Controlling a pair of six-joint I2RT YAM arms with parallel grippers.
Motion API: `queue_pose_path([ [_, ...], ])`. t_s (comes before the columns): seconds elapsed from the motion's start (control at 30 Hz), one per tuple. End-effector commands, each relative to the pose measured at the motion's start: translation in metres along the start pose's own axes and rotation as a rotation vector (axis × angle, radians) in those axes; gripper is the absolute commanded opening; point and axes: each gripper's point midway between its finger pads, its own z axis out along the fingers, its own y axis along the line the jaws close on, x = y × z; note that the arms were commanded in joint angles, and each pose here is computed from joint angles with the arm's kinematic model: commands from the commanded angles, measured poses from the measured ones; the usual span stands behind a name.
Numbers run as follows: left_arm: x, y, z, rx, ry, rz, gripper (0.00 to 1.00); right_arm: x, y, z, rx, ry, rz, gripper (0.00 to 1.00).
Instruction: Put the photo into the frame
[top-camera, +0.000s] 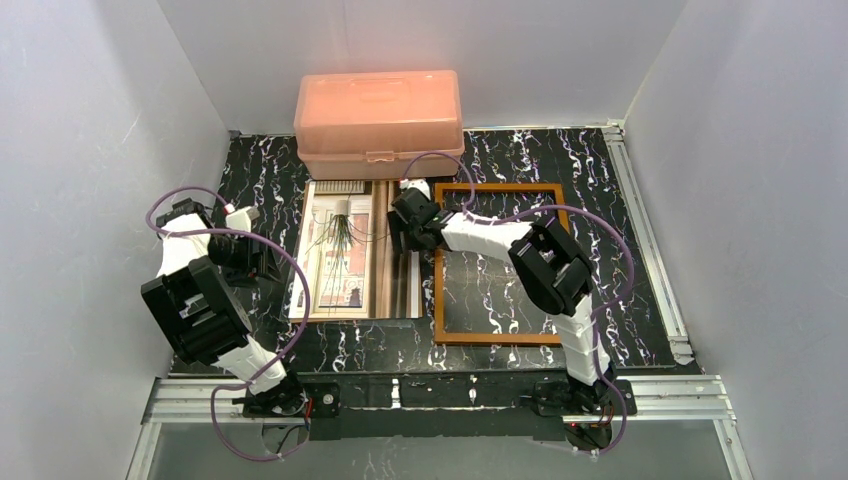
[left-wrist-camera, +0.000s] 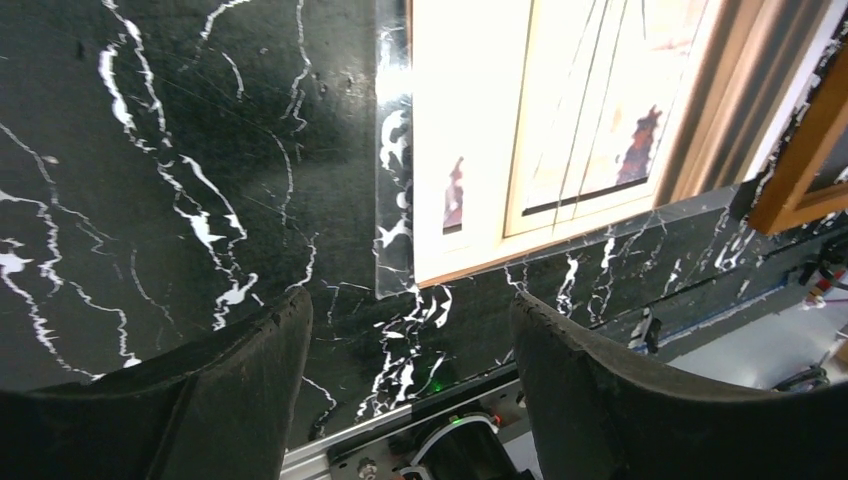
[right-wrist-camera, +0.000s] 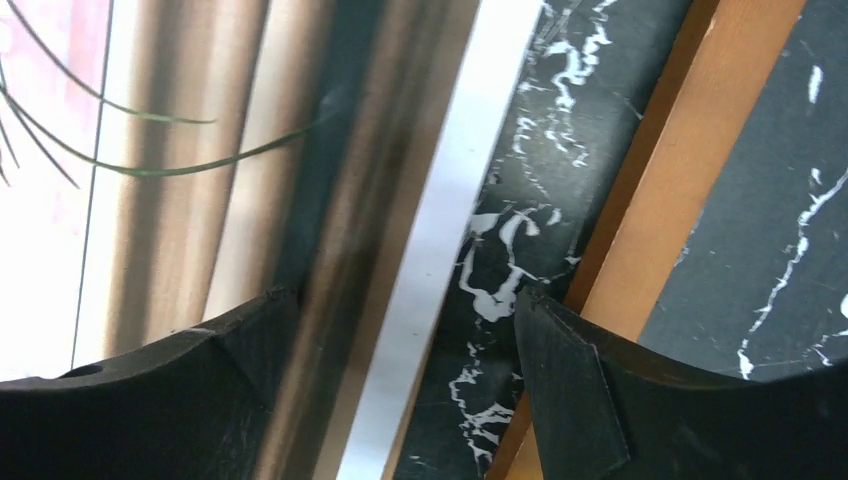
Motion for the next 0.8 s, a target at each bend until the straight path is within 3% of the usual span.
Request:
queue_pose_path([
  [0.0, -0.011, 0.011, 0.000, -0.057, -0.018, 0.008, 0.70, -0.004, -0.016, -0.014, 0.008, -0.008, 0.037, 0.88],
  [0.33, -0.037, 0.037, 0.032, -0.203, -0.004, 0.027, 0.67, 0.011, 0.027, -0.007, -0.225, 0.077, 0.169, 0.92],
  [0.77, -0.049, 0.082, 0.043, -0.375, 0.019, -0.025, 0.61, 0.038, 0.064, -0.005, -0.352, 0.149, 0.227, 0.92],
])
